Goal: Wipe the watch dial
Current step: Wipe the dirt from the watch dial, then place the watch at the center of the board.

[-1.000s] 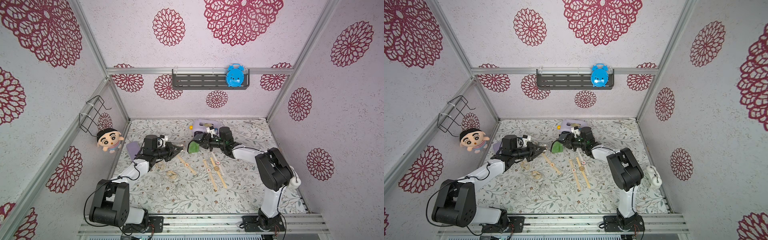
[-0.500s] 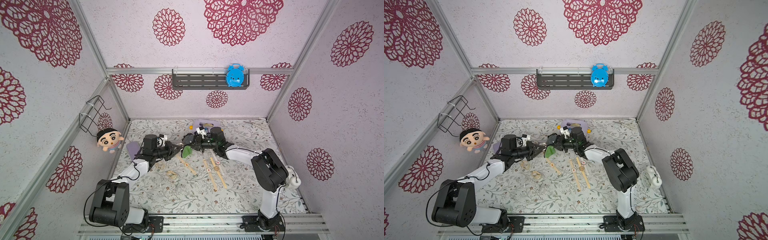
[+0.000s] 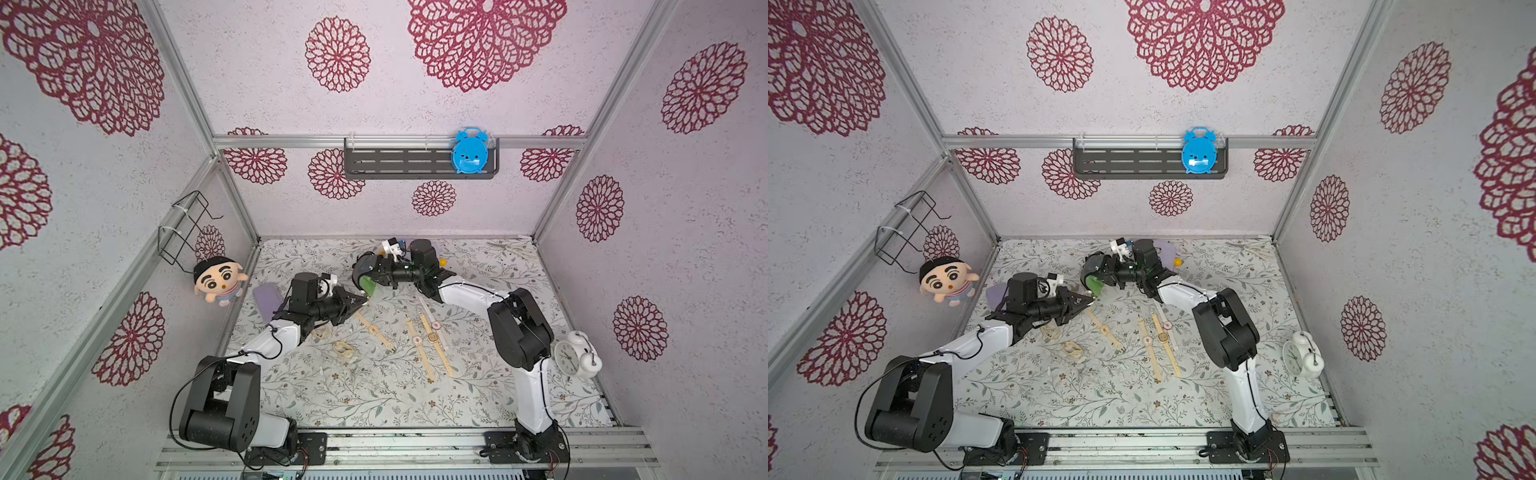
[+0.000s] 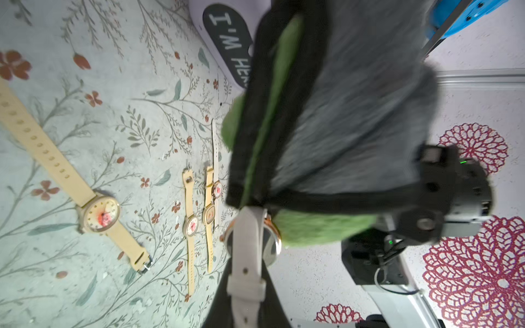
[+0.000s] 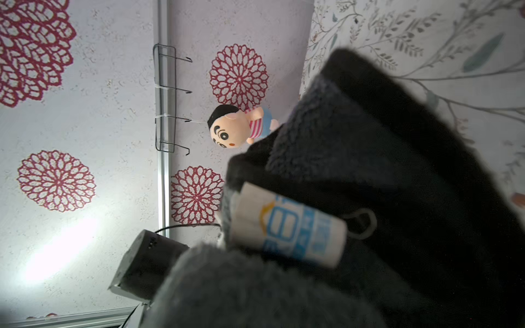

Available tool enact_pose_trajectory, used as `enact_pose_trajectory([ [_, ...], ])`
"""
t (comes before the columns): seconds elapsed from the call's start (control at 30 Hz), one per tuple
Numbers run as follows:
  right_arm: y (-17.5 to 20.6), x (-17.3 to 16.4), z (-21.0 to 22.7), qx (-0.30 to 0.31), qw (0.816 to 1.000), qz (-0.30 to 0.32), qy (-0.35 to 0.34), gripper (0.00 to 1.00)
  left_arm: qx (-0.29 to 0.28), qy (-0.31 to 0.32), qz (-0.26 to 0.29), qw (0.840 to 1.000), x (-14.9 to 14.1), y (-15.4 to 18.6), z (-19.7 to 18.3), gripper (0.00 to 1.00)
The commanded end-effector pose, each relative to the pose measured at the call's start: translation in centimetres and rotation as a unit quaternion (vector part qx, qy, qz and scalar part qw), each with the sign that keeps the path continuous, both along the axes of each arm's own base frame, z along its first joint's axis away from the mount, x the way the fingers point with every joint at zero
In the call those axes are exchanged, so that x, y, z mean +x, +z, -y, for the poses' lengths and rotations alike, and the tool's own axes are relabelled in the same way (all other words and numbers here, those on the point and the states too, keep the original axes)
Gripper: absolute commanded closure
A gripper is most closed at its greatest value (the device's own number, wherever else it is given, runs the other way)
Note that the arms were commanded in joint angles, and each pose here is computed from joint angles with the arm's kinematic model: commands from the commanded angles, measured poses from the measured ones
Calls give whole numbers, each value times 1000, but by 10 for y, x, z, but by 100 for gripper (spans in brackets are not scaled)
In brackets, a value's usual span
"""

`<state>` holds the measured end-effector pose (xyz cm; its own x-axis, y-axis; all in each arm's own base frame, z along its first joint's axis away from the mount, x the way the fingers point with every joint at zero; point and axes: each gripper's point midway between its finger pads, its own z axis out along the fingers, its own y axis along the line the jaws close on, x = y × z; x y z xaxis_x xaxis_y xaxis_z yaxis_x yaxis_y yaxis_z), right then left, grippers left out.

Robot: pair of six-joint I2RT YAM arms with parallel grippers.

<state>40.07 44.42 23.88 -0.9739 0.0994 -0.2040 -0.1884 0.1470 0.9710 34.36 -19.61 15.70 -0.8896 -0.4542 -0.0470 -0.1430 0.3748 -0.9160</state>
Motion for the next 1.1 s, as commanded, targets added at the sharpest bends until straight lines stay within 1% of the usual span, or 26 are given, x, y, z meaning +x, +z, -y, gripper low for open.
enact_pose_trajectory([
  [0.0, 65, -16, -13, 54, 996, 63, 39, 100, -3, -25, -12, 1000, -11, -6, 8, 100],
  [0.1, 64, 1, 9, 42, 997, 66, 4, 100, 3, -20, -11, 1000, -10, -5, 7, 100],
  [0.27, 46, 23, 73, 25, 997, 45, -64, 100, 22, -3, -7, 1000, 1, -2, 2, 100],
  [0.37, 37, 24, 105, 6, 995, 39, -89, 100, 31, 6, -1, 999, 14, 2, 2, 100],
  [0.43, 26, 19, 123, -18, 995, 34, -96, 100, 38, 17, 5, 999, 26, 3, 1, 100],
  [0.53, 15, 8, 140, -52, 993, 31, -99, 100, 28, 29, 17, 999, 46, 4, 5, 100],
  [0.63, 9, -3, 151, -75, 992, 29, -99, 100, 20, 32, 11, 999, 65, -4, 11, 100],
  [0.8, 12, -13, 163, -103, 989, 37, -104, 100, 26, 39, 0, 999, 91, -24, 22, 100],
  [0.93, 16, -14, 172, -107, 987, 38, -116, 100, 35, 43, -16, 998, 108, -43, 37, 100],
  [1.03, 19, -13, 179, -109, 985, 38, -125, 100, 51, 43, -30, 997, 114, -58, 48, 100],
  [1.07, 21, -12, 181, -109, 985, 39, -128, 100, 63, 44, -50, 996, 116, -78, 50, 100],
])
